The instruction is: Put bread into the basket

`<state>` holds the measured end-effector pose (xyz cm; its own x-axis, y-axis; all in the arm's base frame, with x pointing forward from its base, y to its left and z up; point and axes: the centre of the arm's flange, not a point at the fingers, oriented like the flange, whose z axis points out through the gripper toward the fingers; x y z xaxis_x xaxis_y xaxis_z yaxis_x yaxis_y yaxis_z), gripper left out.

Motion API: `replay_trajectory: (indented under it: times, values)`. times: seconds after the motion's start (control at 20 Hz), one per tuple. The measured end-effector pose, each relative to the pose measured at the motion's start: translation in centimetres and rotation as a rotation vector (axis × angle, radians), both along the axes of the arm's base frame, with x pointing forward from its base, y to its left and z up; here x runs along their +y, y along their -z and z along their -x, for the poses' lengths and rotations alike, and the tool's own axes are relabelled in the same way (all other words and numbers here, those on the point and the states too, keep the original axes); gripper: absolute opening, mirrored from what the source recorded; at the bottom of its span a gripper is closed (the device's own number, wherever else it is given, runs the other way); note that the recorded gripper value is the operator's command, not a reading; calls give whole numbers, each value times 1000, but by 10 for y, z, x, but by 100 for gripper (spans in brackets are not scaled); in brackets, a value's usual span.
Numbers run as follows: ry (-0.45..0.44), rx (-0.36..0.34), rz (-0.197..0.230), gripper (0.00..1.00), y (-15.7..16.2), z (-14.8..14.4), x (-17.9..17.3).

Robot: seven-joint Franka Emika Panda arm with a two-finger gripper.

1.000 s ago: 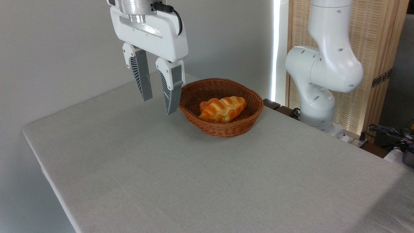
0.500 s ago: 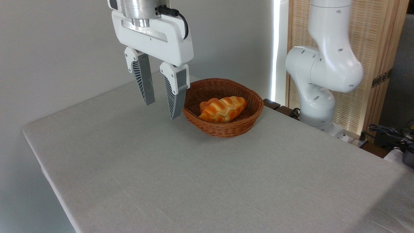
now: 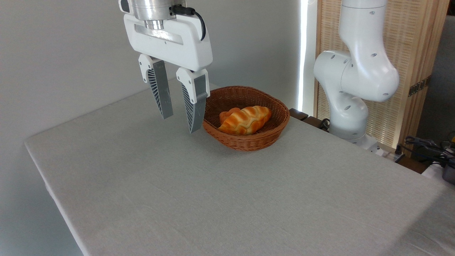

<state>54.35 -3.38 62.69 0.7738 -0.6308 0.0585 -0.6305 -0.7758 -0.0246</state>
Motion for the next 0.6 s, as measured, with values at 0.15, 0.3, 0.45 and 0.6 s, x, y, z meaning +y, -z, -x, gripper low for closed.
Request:
replay_trajectory:
  times: [0.15, 0.3, 0.45, 0.6]
  values:
    - [0, 14, -1, 100, 1, 1, 0]
    - [0, 25, -2, 100, 2, 3, 0]
    - [20, 35, -3, 100, 3, 3, 0]
    - [65, 34, -5, 100, 3, 3, 1]
